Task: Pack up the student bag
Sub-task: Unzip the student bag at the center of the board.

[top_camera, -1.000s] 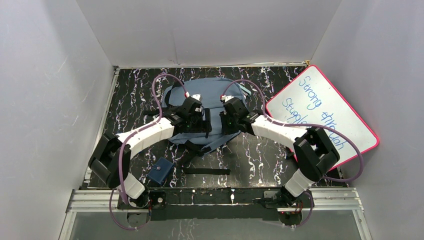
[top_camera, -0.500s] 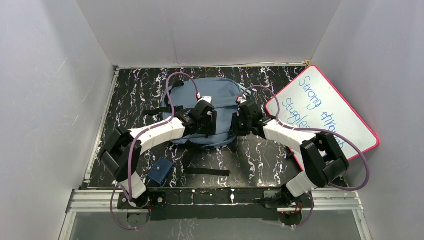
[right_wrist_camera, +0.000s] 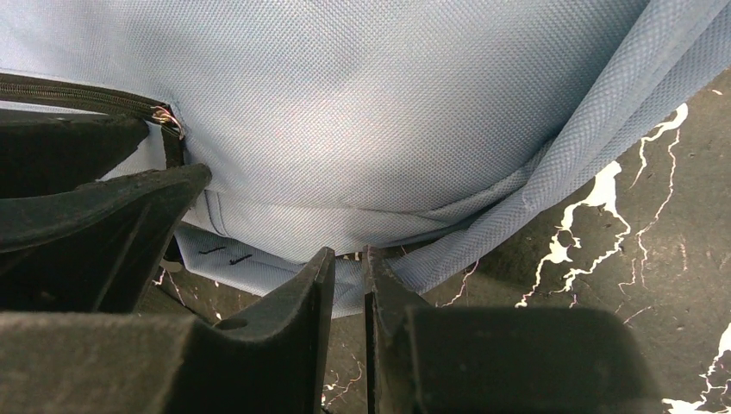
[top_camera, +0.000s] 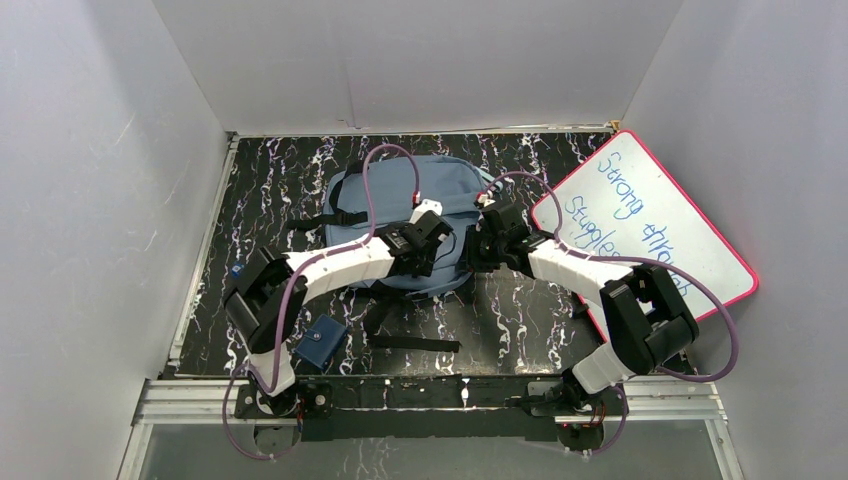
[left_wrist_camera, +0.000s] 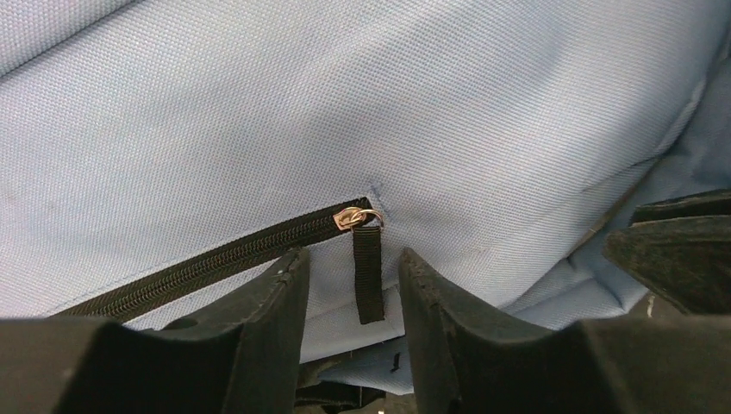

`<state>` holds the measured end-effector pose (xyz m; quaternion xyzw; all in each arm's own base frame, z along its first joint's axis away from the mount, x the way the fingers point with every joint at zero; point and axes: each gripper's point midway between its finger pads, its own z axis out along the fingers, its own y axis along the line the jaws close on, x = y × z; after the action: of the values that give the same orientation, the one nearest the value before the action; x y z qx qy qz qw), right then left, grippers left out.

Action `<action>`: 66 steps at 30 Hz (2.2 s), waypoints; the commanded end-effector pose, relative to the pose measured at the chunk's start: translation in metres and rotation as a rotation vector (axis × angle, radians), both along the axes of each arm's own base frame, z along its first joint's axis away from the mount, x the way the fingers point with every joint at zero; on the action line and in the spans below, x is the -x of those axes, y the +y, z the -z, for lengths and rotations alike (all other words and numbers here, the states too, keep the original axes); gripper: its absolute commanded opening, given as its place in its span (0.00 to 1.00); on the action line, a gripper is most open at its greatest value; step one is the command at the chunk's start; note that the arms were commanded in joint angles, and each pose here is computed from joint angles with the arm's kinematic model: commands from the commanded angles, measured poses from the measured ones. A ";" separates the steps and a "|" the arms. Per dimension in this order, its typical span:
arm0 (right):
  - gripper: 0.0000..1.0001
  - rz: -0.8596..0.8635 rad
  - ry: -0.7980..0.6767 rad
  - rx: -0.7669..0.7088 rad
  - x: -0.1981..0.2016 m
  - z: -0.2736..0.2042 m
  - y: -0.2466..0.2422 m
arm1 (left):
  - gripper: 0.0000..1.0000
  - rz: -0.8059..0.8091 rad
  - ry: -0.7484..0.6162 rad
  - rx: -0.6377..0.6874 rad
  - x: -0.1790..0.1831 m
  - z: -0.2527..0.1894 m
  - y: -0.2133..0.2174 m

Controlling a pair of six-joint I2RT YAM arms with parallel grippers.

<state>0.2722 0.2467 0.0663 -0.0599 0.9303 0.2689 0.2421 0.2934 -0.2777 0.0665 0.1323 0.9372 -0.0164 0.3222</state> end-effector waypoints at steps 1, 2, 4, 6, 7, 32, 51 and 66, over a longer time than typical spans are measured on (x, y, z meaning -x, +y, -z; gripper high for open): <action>0.26 0.007 -0.026 -0.033 -0.004 -0.010 0.001 | 0.37 0.020 0.000 -0.125 0.005 0.013 0.004; 0.26 0.008 -0.025 -0.032 -0.004 -0.010 0.001 | 0.33 0.018 -0.001 -0.138 0.005 0.014 0.005; 0.26 0.009 -0.024 -0.032 -0.004 -0.009 0.000 | 0.24 0.014 -0.002 -0.154 0.004 0.015 0.007; 0.26 0.010 -0.023 -0.035 -0.004 -0.009 0.000 | 0.16 0.011 -0.004 -0.160 0.004 0.014 0.008; 0.26 0.009 -0.022 -0.035 -0.004 -0.009 0.000 | 0.13 0.010 -0.007 -0.160 0.004 0.013 0.008; 0.26 0.023 0.012 0.005 -0.005 0.012 -0.004 | 0.00 -0.230 -0.039 -0.142 -0.008 -0.022 0.109; 0.25 0.013 0.011 0.010 -0.008 0.012 -0.001 | 0.00 -0.468 0.041 -0.133 0.011 -0.017 0.206; 0.40 -0.038 -0.211 -0.069 -0.025 -0.057 0.013 | 0.48 -0.544 0.006 0.035 0.017 -0.051 0.205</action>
<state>0.2776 0.2467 0.0686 -0.0641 0.9265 0.2711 0.2531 0.2834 -0.0796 0.0928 -0.0922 0.9500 0.0672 0.2907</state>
